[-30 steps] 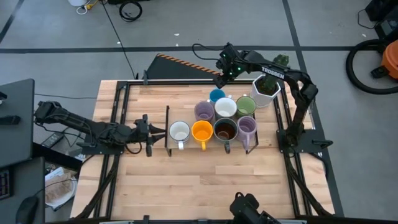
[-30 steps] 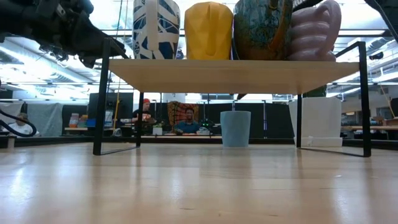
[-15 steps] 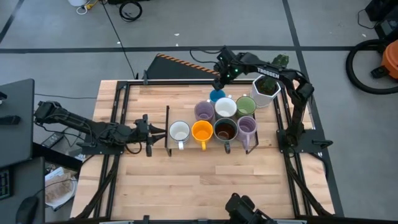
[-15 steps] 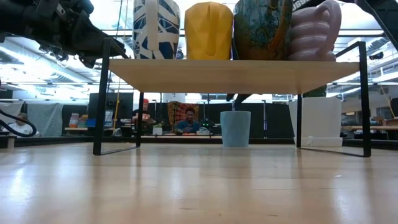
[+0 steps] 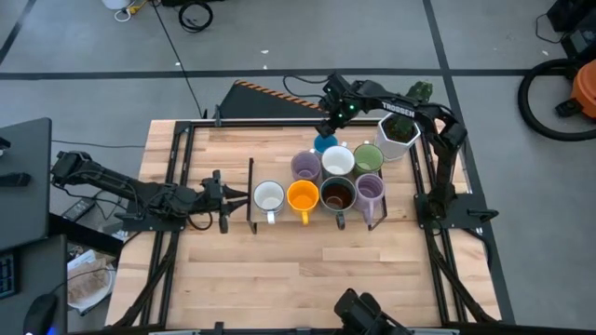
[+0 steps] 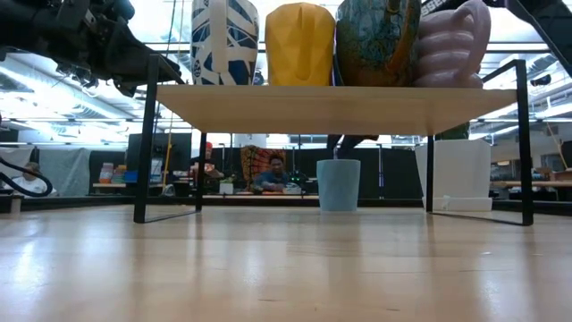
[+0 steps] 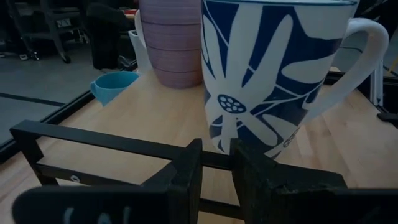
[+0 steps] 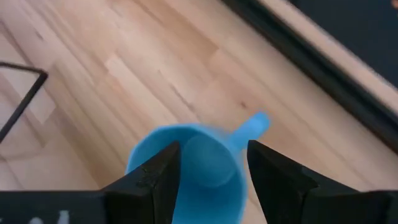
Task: Place coffee mugs
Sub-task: Put the blue mug on the shelf
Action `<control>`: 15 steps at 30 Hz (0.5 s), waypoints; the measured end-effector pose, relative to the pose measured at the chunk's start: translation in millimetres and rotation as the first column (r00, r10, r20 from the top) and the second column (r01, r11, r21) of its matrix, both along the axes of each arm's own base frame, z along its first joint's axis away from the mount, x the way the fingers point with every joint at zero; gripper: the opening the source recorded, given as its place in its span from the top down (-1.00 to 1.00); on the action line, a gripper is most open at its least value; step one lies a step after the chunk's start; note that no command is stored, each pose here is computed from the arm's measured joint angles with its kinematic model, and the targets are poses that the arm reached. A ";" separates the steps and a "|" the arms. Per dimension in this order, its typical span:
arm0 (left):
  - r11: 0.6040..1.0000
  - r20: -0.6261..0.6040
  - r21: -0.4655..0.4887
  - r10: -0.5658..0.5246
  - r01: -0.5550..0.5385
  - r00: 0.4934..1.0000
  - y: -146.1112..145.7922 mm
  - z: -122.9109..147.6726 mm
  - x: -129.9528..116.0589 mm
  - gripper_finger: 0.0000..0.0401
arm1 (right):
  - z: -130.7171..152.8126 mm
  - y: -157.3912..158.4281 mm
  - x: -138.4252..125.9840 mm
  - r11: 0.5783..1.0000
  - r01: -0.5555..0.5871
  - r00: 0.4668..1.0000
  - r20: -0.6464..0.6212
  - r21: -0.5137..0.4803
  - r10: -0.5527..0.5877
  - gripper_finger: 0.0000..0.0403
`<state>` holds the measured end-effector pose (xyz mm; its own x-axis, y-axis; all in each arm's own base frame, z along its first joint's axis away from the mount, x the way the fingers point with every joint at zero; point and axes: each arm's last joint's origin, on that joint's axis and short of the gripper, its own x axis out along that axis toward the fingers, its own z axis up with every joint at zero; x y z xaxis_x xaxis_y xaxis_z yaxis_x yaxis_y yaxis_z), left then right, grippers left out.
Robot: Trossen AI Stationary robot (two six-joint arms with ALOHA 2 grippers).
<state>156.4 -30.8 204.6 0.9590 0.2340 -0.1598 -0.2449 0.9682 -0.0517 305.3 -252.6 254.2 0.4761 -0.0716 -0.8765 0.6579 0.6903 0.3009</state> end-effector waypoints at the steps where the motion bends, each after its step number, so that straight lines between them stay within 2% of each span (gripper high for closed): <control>1: 1.000 0.000 0.000 0.000 0.000 1.000 0.0 0.0 0.0 0.57 | -2.0 0.4 0.4 1.000 -0.001 1.000 -0.009 0.008 0.001 0.07; 7: 0.999 -0.009 0.042 -0.002 0.002 1.000 0.1 0.1 0.0 0.57 | -15.7 -0.7 1.8 0.998 0.009 0.998 -0.057 0.057 -0.005 0.15; 15: 0.999 -0.010 0.052 0.008 -0.008 1.000 0.5 0.2 -0.1 0.57 | -20.8 4.4 4.8 0.997 -0.043 0.995 -0.091 0.058 0.048 0.20</control>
<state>156.3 -30.4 204.8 0.9554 0.2502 -0.1570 -0.2531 0.9674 0.0014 310.1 -248.3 233.4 0.3945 -0.0009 -0.9189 0.6527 0.7041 0.2795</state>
